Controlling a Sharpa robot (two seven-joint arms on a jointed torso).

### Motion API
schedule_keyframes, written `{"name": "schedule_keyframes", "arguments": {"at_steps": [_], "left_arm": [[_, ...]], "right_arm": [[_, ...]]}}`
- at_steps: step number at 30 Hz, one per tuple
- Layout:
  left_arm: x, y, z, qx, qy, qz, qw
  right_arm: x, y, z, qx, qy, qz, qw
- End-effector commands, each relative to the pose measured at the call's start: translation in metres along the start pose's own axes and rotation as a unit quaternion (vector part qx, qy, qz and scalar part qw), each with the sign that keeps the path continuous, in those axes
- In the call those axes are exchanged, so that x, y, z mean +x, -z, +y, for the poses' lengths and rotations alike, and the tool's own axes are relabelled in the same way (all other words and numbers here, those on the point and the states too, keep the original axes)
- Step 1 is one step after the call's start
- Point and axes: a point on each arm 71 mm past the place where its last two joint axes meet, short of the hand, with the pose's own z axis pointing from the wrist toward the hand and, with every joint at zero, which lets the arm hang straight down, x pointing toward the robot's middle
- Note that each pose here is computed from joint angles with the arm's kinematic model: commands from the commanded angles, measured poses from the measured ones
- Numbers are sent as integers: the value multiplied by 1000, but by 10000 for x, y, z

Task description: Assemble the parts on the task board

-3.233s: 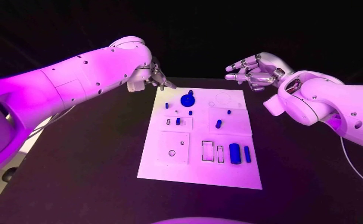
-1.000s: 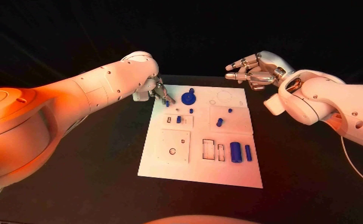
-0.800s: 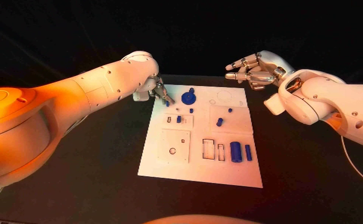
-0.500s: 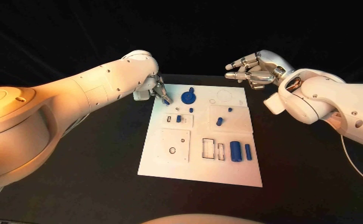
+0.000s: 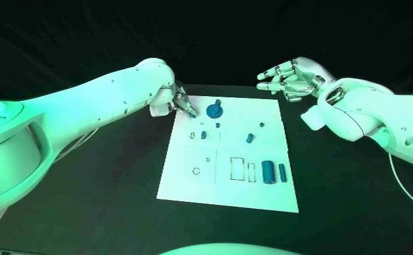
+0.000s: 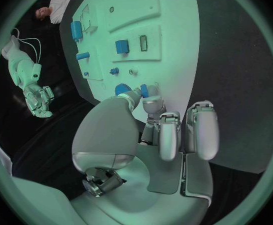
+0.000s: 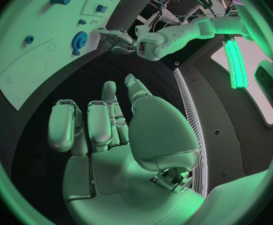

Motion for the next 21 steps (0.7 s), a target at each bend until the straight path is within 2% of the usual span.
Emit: {"name": "schedule_keyframes", "arguments": {"at_steps": [1,5,9,15,21], "left_arm": [[27,54,-27,25,22,-2,999],[86,130,5,37,19,-3,999],[188,180,67,45,5,-5,999],[343,196,137,56,-18,-21,998],[461,201,168,59,-40,-25,997]], "right_arm": [[15,4,-2,-1,4,10,1000],[10,10,-12,0,4,10,1000],[6,16,-20,2,4,10,1000],[-1,25,-31,4,4,9,1000],[0,30,-39,4,4,10,1000]]}}
